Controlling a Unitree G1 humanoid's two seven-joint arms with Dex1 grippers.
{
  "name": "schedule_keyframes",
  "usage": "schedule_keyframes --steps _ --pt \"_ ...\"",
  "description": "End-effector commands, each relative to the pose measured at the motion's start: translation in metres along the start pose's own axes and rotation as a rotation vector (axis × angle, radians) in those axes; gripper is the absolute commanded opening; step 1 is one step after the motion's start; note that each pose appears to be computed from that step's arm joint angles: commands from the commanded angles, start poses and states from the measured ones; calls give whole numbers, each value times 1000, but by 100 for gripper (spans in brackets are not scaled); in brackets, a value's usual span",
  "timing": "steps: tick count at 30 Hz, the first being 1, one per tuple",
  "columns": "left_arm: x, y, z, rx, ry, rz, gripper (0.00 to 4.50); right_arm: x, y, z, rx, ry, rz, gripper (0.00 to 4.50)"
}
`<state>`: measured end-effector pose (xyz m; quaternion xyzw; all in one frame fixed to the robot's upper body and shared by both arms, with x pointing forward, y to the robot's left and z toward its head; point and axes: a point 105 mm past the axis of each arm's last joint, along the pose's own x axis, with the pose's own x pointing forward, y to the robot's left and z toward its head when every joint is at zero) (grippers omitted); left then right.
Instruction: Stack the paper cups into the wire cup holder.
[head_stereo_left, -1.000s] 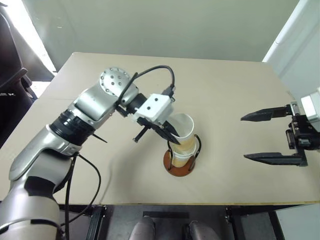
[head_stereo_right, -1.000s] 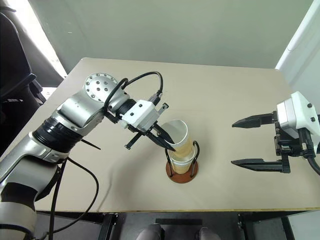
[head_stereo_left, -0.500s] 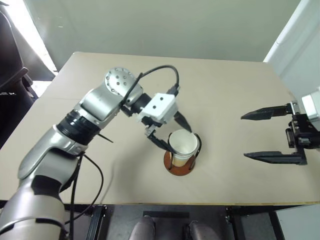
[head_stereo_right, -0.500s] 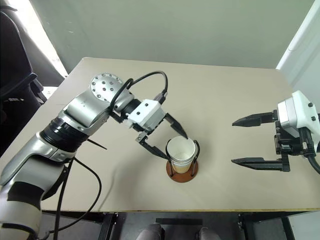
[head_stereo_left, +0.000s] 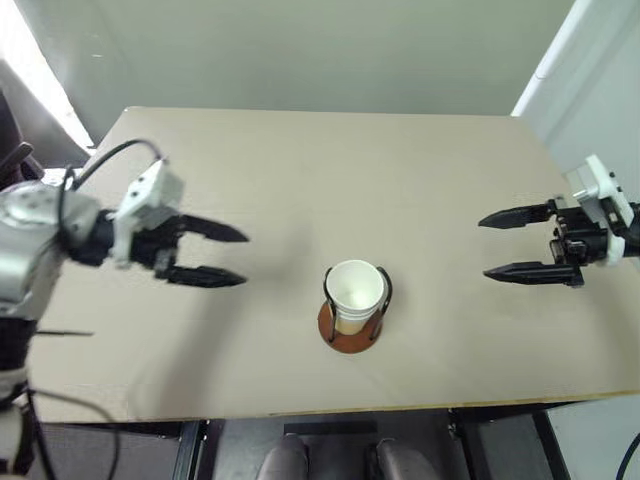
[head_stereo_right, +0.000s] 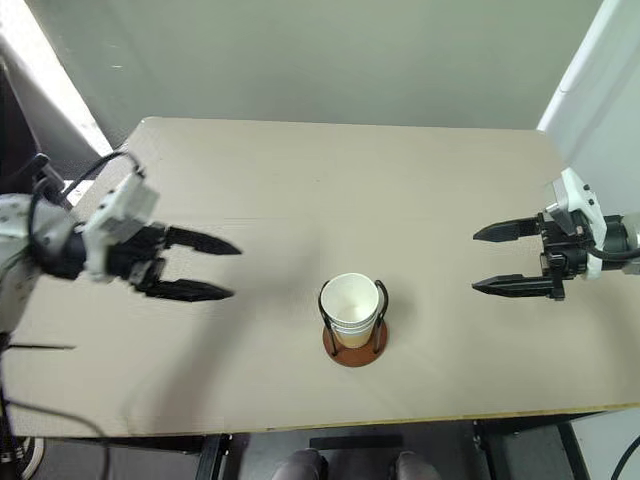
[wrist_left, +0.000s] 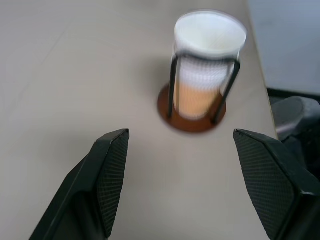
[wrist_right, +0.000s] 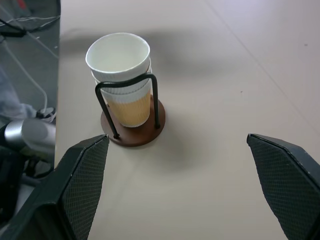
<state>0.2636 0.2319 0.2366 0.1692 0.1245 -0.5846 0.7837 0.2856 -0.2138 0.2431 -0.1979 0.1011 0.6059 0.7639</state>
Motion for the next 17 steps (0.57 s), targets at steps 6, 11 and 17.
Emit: schedule_keyframes --steps 6,11,17 --pt "-24 -10 -2 -34 -70 133 353 1 3 8 -48 -14 55 450" --pt "-16 -10 -5 -41 -76 137 353 4 2 9 -52 -9 58 450" --pt "-21 -6 -8 -44 -60 176 353 6 1 11 -58 -5 47 450"
